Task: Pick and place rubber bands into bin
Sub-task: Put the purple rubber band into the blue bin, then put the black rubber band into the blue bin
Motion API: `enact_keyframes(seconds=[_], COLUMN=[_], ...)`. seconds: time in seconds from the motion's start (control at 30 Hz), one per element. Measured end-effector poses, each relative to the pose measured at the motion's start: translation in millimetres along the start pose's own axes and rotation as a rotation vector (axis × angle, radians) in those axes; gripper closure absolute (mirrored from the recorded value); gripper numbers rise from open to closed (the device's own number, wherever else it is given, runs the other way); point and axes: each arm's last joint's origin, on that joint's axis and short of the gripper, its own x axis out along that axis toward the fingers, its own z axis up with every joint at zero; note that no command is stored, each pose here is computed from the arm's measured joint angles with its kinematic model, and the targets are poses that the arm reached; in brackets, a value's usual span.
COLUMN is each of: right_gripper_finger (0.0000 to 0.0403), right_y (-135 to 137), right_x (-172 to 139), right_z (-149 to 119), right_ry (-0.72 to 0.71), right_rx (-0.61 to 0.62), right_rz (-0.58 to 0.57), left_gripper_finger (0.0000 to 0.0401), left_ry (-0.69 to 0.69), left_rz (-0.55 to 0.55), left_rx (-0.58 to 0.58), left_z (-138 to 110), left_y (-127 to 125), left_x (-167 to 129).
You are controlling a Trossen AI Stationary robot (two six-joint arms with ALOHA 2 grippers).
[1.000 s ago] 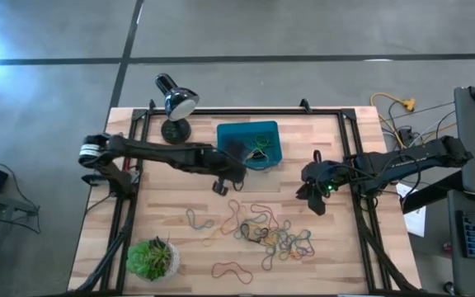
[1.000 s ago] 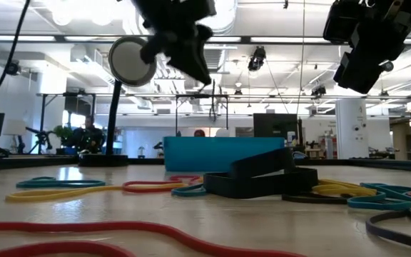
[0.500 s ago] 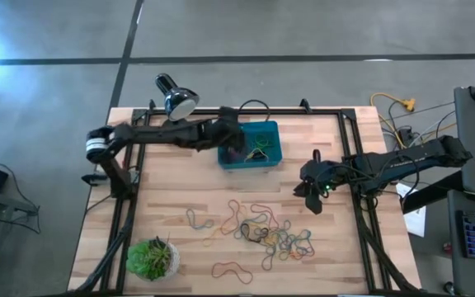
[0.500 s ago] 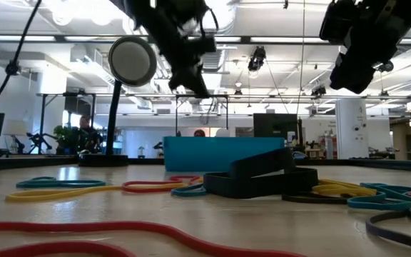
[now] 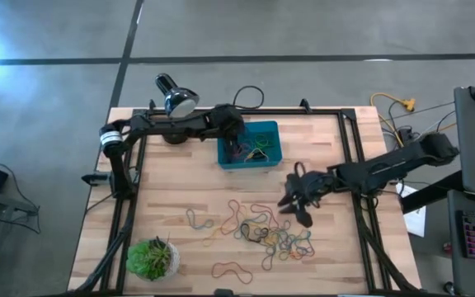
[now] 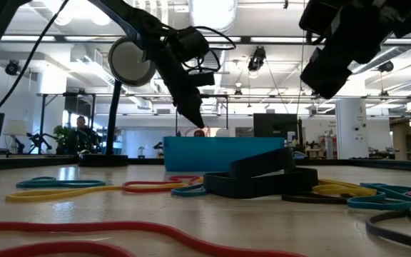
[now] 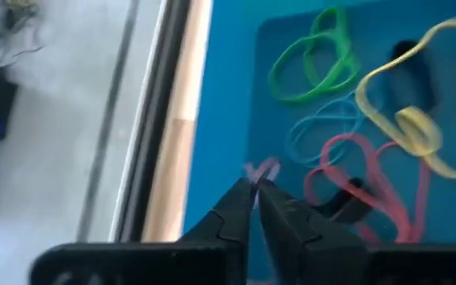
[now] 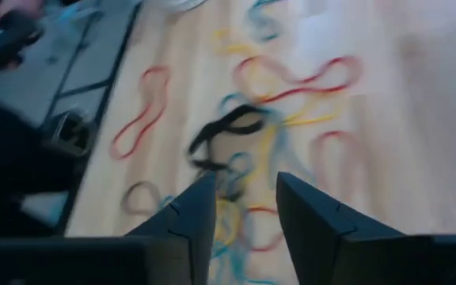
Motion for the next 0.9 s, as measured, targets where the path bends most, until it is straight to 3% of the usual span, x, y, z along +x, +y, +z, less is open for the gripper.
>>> enact_keyframes(seconds=[0.17, 0.37, 0.5, 0.67, 0.9], right_gripper_finger=[0.0255, 0.0243, 0.0245, 0.0255, 0.0276], right_y=[4.4, 4.2, 1.4, -2.9, -7.5], right_x=[33.7, 69.4, 88.5, 103.3, 114.7], right_z=[-5.5, -3.2, -3.5, -8.3, -14.1], right_ry=[0.117, 0.194, 0.234, 0.275, 0.308], right_rx=[-0.038, -0.112, -0.130, -0.122, -0.113], right_rz=[0.090, 0.077, 0.064, 0.045, 0.028], left_gripper_finger=[0.0329, 0.0266, 0.0236, 0.0219, 0.0218], left_ry=[-0.003, 0.024, 0.008, -0.075, -0.284], left_rz=[-0.008, -0.042, -0.106, -0.115, -0.096], left_rx=[-0.005, -0.109, -0.117, -0.120, -0.164], left_z=[0.2, 1.9, 5.0, 15.2, 27.2], left_y=[2.0, 3.3, 1.4, -0.4, 3.8], left_x=[-3.9, -9.6, -22.6, -58.9, -136.0])
